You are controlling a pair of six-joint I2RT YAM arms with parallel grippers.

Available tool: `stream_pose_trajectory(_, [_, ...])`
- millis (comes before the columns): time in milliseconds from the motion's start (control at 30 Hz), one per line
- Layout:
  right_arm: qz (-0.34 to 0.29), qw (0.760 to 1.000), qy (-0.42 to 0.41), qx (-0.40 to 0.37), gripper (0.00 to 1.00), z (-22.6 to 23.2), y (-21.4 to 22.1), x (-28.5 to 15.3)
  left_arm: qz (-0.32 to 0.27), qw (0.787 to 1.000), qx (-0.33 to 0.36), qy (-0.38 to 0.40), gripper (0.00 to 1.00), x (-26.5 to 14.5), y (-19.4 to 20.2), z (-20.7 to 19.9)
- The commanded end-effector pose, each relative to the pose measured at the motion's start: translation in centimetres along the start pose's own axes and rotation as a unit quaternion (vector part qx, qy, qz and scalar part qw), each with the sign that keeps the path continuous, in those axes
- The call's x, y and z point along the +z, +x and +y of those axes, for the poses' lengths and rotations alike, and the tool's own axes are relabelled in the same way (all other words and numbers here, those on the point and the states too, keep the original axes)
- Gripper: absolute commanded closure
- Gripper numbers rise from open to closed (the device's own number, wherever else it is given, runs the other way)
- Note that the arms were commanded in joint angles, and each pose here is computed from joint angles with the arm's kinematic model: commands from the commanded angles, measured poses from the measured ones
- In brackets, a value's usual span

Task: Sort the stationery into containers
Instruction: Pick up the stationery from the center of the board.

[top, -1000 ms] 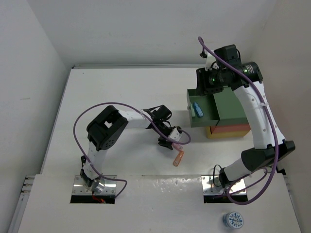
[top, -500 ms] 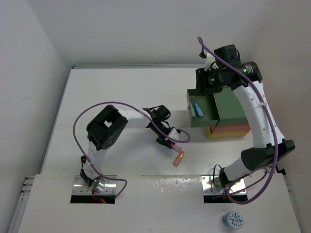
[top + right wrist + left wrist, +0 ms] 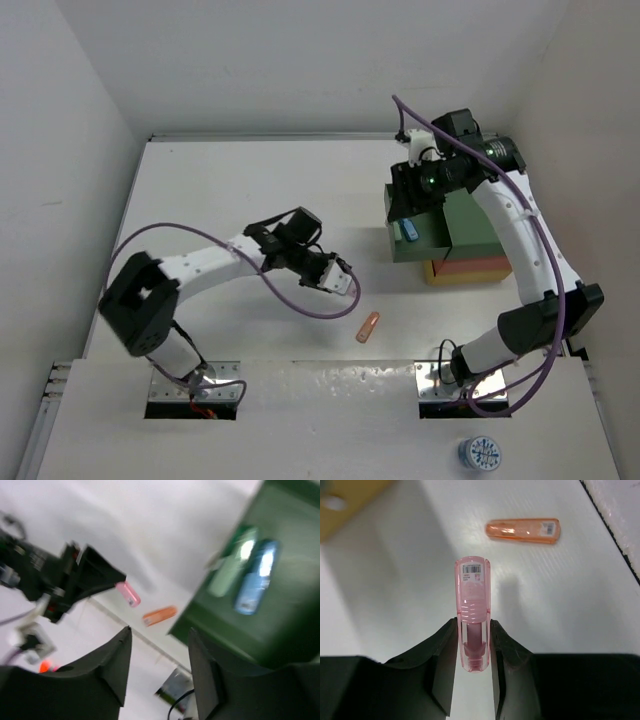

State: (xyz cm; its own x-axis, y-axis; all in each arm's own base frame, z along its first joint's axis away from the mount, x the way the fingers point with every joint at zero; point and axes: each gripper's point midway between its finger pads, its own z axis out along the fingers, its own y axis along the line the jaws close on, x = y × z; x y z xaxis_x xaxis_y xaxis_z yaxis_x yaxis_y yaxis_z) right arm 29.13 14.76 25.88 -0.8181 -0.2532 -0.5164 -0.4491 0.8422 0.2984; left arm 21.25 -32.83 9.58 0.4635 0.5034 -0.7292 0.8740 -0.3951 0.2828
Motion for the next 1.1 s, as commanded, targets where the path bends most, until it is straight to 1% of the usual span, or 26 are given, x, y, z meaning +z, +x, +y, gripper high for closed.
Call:
stream_pose_trajectory(0, [-0.001,0.993,-0.119,-0.022,0.51,4.1,1.1,-1.2,-0.004,1.0,0.017,-0.017,0.77,-4.1,-2.8,-0.4])
stream_pose_trajectory(100, [0.009,0.98,-0.2,-0.018,0.45,7.2,1.3,-1.9,-0.03,0.999,0.007,-0.031,0.77,-6.4,-5.7,-0.2])
stream_pose_trajectory(200, [0.014,0.972,-0.232,-0.027,0.42,8.6,1.3,-1.9,-0.041,0.998,0.017,-0.05,0.77,-8.0,-7.6,0.1])
stream_pose_trajectory(300, [0.028,0.967,-0.252,-0.032,0.39,9.5,1.9,-2.0,-0.037,0.997,0.028,-0.065,0.77,-9.3,-8.8,0.3])
stream_pose_trajectory(433, [0.049,0.962,-0.265,-0.049,0.37,10.8,3.2,-1.7,-0.039,0.995,0.047,-0.084,0.77,-10.4,-10.2,0.5])
stream_pose_trajectory(600, [0.077,0.957,-0.273,-0.069,0.36,12.0,4.5,-0.7,-0.058,0.992,0.049,-0.105,0.77,-11.6,-12.4,1.7])
stream_pose_trajectory(733, [0.087,0.951,-0.29,-0.057,0.36,12.7,4.0,0.1,-0.081,0.987,0.056,-0.124,0.77,-12.7,-14.3,2.5])
stream_pose_trajectory(900, [0.098,0.945,-0.306,-0.059,0.36,13.7,3.7,0.4,-0.094,0.982,0.072,-0.146,0.76,-13.6,-15.9,3.3])
stream_pose_trajectory(1033, [0.106,0.941,-0.316,-0.056,0.4,14.3,3.9,0.7,-0.103,0.98,0.08,-0.152,0.77,-14.0,-16.8,3.8])
stream_pose_trajectory(1067, [0.106,0.94,-0.319,-0.056,0.44,14.4,3.9,0.7,-0.101,0.979,0.082,-0.154,0.76,-14.0,-16.7,3.9])
